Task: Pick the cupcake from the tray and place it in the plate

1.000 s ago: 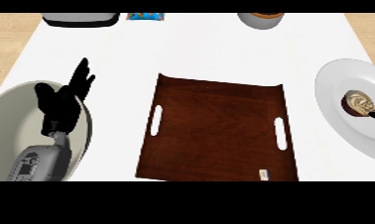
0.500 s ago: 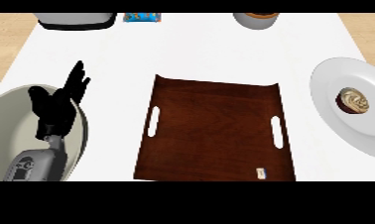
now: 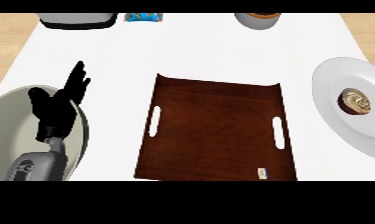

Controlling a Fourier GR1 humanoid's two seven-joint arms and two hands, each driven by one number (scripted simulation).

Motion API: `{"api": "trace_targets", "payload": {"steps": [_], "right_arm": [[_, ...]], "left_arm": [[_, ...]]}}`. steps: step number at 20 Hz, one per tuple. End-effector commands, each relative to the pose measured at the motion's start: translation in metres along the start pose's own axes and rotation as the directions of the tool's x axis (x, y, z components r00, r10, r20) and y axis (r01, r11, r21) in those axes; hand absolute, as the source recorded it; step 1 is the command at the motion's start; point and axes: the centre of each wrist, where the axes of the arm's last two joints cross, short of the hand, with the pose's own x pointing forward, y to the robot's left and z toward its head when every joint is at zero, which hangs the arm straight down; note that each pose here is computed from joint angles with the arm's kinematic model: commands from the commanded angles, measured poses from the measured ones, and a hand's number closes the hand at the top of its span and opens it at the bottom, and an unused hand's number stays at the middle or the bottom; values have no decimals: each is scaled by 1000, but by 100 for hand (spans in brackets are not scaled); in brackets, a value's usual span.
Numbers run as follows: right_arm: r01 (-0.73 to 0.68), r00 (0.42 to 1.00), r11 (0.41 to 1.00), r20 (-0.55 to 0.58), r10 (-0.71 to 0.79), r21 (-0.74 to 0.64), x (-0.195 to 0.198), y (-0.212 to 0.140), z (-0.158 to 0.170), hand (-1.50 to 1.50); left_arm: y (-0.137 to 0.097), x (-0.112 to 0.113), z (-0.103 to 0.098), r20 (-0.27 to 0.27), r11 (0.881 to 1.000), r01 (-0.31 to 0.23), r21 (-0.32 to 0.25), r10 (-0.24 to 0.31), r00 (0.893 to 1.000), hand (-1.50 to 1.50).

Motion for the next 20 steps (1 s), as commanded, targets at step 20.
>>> {"api": "trace_targets", "payload": {"steps": [20], "right_arm": [[-79,996,996,-40,77,-50,-14,-79,64,-150]], "left_arm": [[2,13,-11,7,1000,-9,-26,9,1000,0]]}}
